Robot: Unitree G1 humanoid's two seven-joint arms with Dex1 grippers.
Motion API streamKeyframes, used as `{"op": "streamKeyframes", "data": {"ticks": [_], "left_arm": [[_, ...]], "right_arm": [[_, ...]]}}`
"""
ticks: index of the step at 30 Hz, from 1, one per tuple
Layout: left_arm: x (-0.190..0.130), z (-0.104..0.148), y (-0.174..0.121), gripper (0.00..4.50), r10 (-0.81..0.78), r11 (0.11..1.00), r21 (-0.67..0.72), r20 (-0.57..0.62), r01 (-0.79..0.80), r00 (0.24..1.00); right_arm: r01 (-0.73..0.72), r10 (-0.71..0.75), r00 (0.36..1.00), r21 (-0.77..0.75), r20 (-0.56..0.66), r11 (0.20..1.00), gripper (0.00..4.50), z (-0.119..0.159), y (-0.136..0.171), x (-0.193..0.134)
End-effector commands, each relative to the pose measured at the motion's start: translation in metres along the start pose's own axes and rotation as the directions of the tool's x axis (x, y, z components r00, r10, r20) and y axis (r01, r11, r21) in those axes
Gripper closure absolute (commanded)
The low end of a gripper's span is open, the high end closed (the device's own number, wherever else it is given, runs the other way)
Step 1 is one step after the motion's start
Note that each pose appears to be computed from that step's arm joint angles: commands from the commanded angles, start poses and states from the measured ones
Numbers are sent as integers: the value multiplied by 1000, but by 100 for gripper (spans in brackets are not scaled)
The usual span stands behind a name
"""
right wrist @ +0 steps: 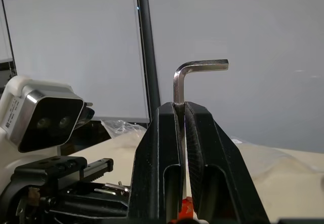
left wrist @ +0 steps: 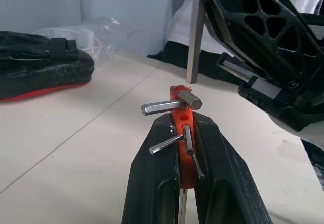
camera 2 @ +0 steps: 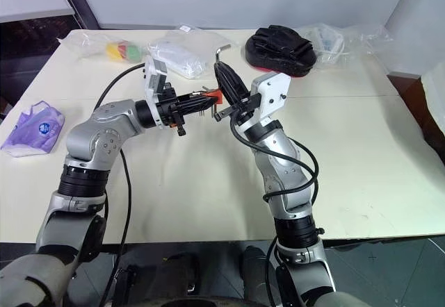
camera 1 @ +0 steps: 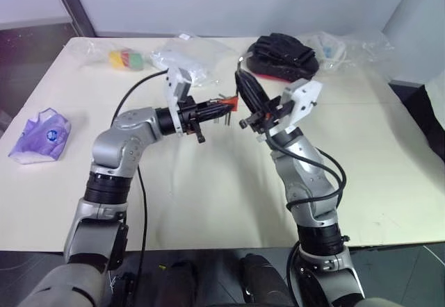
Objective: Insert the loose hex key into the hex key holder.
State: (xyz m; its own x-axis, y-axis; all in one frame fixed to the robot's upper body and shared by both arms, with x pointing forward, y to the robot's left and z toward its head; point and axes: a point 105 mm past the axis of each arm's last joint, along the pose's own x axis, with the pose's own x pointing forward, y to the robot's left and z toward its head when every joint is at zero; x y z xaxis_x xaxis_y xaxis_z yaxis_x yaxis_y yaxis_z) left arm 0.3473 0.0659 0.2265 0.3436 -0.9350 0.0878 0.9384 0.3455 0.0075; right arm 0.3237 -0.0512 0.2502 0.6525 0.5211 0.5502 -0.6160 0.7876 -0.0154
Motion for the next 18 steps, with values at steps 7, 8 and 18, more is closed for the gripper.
{"op": "streamKeyframes", "data": {"ticks": [7,8,18], "left_arm": [[0,19,-8,450,-35,998,46,44,33,998],[1,19,-8,450,-35,998,46,44,33,998],[1,18,-8,450,-35,998,45,42,33,999]], "right_arm": [[-9,10,999,-28,36,1000,446,9,1,2],[-9,10,999,-30,36,1000,446,9,1,2],[-31,32,999,-30,32,999,446,9,5,3]]}}
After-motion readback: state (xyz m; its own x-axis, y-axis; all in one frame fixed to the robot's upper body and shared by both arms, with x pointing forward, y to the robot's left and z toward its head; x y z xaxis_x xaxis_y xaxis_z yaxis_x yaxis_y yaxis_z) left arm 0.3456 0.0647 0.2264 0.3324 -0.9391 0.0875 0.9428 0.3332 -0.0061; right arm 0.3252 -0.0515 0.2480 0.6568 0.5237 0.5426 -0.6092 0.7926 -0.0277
